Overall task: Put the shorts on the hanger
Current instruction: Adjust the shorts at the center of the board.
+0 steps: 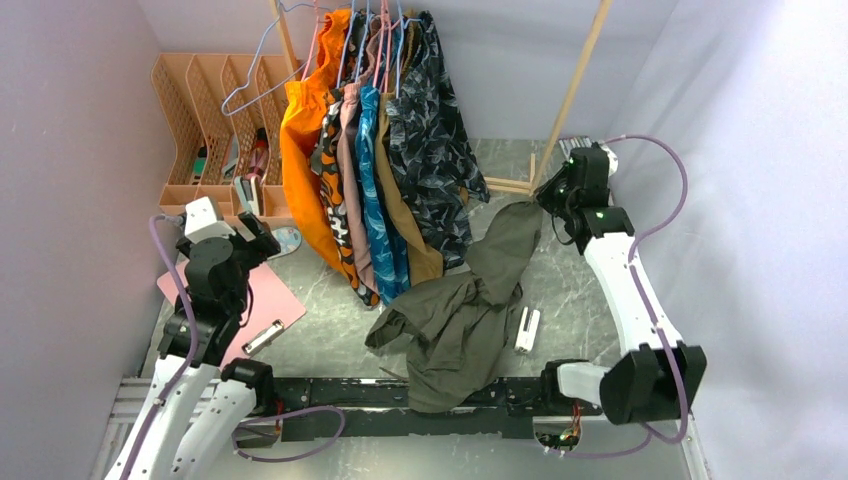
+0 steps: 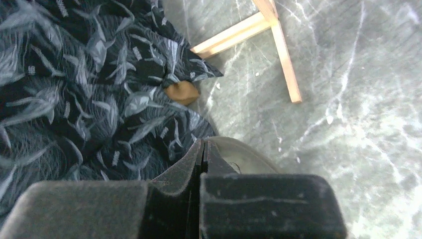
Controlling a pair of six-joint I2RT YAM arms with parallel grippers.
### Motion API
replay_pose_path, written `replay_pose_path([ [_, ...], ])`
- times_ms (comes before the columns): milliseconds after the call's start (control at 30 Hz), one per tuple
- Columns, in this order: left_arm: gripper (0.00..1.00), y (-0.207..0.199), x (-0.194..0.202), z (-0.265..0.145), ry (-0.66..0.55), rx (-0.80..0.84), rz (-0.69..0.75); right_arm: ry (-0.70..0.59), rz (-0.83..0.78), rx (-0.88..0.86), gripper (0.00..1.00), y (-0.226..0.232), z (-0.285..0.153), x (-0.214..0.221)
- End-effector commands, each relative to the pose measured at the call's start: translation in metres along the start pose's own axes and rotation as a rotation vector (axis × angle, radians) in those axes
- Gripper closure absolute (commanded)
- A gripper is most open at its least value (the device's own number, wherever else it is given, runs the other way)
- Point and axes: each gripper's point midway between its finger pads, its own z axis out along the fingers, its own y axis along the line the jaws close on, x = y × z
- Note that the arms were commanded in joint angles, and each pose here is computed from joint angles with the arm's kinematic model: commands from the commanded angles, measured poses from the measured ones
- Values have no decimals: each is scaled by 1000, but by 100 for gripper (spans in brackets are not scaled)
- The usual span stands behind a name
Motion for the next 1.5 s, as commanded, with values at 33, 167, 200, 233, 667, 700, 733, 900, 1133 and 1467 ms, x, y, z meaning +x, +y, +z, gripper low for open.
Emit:
replay_pose_path([
  [33, 9, -8, 2, 2, 17, 35, 6, -143, 148, -239, 100, 58, 3, -55],
  [167, 10, -10, 2, 1, 13, 48, 6, -223, 124, -290, 100, 84, -5, -85],
  [200, 10, -11, 1, 1, 11, 50, 6, -216, 115, -296, 100, 88, -2, -86],
  [233, 10, -11, 0, 1, 10, 51, 6, -191, 105, -287, 100, 87, 5, -81],
  [667, 6, -48, 3, -5, 29, 270, 52, 180, -244, -244, 16, 87, -14, 60],
  [700, 4, -57, 2, -8, 23, 324, 47, 189, -270, -240, 16, 86, -29, 67],
  [733, 2, -66, 0, -13, 13, 381, 35, 203, -283, -248, 16, 85, -45, 75],
  [900, 1, -76, 0, -18, 8, 435, -7, 382, -287, -227, 17, 46, -98, 143],
  [1133, 1, -61, 2, -2, 40, 299, -32, 496, -178, -73, 18, -26, -119, 194],
  [1467, 1, -37, -16, -15, -32, 207, -60, 580, -66, 60, 22, -69, -105, 245],
])
